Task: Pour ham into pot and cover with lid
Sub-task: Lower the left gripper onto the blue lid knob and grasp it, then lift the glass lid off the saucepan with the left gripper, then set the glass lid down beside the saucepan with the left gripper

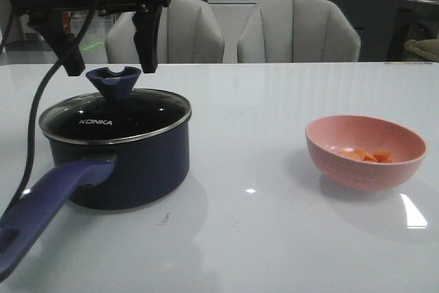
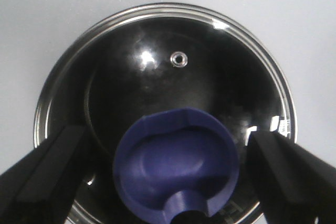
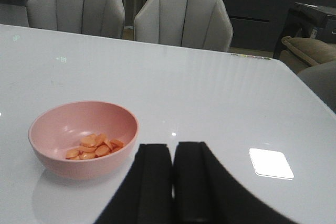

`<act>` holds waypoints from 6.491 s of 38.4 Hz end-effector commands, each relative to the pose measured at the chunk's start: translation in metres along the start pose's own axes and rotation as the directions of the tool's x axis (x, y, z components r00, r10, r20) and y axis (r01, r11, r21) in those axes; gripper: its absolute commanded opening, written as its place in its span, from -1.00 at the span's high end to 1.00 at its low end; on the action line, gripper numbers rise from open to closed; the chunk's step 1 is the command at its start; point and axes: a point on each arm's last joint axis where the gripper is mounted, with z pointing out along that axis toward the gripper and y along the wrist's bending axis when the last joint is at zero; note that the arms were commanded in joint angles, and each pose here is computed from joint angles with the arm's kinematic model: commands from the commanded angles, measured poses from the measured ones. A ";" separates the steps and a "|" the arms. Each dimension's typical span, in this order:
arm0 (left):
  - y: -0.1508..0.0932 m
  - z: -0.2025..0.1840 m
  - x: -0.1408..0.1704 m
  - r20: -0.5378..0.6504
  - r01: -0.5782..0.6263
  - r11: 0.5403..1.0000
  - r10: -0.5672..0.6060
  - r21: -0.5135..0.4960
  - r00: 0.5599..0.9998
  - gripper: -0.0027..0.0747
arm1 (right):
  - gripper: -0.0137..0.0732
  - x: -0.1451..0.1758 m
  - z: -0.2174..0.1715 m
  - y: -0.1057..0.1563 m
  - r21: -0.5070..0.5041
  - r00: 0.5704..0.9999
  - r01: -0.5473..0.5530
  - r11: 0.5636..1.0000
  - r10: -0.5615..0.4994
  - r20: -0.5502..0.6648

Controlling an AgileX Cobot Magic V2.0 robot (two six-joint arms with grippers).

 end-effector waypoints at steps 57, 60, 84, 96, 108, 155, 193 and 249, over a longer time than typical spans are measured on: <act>-0.010 -0.011 0.001 0.005 0.043 0.998 -0.043 0.041 0.999 -0.28 | 0.33 -0.010 -0.002 -0.001 0.011 0.994 0.012 1.000 -0.013 0.106; -0.010 -0.011 0.001 0.003 0.043 0.998 -0.043 0.041 0.999 -0.21 | 0.33 -0.010 -0.002 -0.001 0.011 0.994 0.012 1.000 -0.013 0.106; -0.011 -0.018 -0.002 0.016 0.041 0.998 -0.041 0.043 0.999 -0.11 | 0.33 -0.010 -0.002 -0.001 0.011 0.994 0.012 1.000 -0.013 0.106; -0.012 -0.027 -0.005 0.036 0.024 0.998 -0.026 0.053 0.999 -0.11 | 0.33 -0.010 -0.002 -0.001 0.011 0.994 0.012 1.000 -0.013 0.106; 0.014 -0.045 -0.018 0.082 0.037 0.998 -0.041 0.048 0.996 -0.11 | 0.33 -0.010 -0.002 -0.001 0.011 0.994 0.012 1.000 -0.013 0.106; 0.208 0.038 0.025 -0.026 0.253 0.963 -0.257 -0.092 0.966 -0.12 | 0.33 -0.010 -0.002 -0.001 0.011 0.994 0.012 1.000 -0.013 0.106; 0.191 0.036 0.017 -0.055 0.171 0.985 -0.171 -0.012 0.984 -0.80 | 0.33 -0.010 -0.002 -0.001 0.011 0.994 0.012 1.000 -0.013 0.106; 0.141 -0.105 0.286 0.945 -0.190 0.982 0.043 0.021 0.326 -0.80 | 0.33 -0.010 -0.002 -0.001 0.011 0.994 0.012 1.000 -0.013 0.106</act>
